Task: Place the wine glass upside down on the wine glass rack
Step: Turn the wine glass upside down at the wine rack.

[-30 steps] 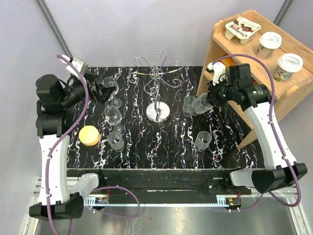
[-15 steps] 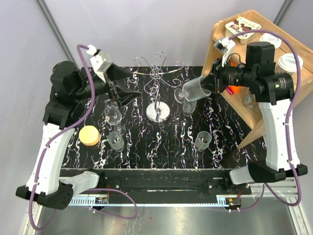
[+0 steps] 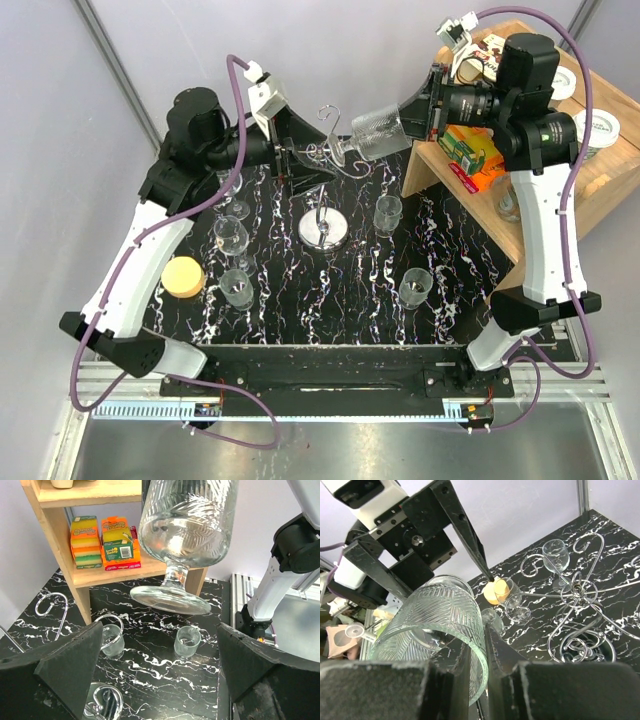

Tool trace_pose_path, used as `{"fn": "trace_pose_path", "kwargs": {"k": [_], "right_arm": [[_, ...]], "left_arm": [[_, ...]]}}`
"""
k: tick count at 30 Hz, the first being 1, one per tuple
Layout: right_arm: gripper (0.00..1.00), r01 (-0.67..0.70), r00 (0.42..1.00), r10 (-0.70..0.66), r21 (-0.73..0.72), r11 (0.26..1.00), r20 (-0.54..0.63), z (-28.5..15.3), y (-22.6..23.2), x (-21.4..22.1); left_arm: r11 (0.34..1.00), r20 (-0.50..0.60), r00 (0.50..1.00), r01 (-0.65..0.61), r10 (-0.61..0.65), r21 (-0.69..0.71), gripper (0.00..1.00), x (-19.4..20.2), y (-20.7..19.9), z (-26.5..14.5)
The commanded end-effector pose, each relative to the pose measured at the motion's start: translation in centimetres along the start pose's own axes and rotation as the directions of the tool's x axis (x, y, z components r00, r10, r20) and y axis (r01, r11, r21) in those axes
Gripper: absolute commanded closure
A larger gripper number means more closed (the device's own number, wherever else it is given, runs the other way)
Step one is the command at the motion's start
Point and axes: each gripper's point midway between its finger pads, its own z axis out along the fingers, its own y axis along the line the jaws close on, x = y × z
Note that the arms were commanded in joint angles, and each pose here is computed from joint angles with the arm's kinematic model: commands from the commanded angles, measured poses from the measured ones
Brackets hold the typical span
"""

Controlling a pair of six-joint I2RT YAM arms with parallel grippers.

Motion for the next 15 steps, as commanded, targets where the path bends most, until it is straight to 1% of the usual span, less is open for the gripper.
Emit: {"fn": "trace_pose_path", "kwargs": {"k": [1,12,15], "right_arm": [[1.00,0.073,0.996,-0.067,-0.097,0.993,0.060,-0.3,3.1,-2.1],[1.00,0.030,0.998,-0.023,-0.135,0.990,0.054,0.4,2.2,-1.3],[1.00,0.018,0.998,-0.010,-0.146,0.989,0.058,0.6,2.0,-1.3]], "left_arm": [[0.996,0.079,0.995,-0.063,0.058,0.063,0.01,-3.2,-1.1,0.3],[0.992,0.101,0.995,-0.024,0.012,0.122,0.01,-4.0,-1.4,1.3],[0.992,0.094,0.996,-0.003,-0.009,0.128,0.07,-3.6,-1.1,1.7]]}}
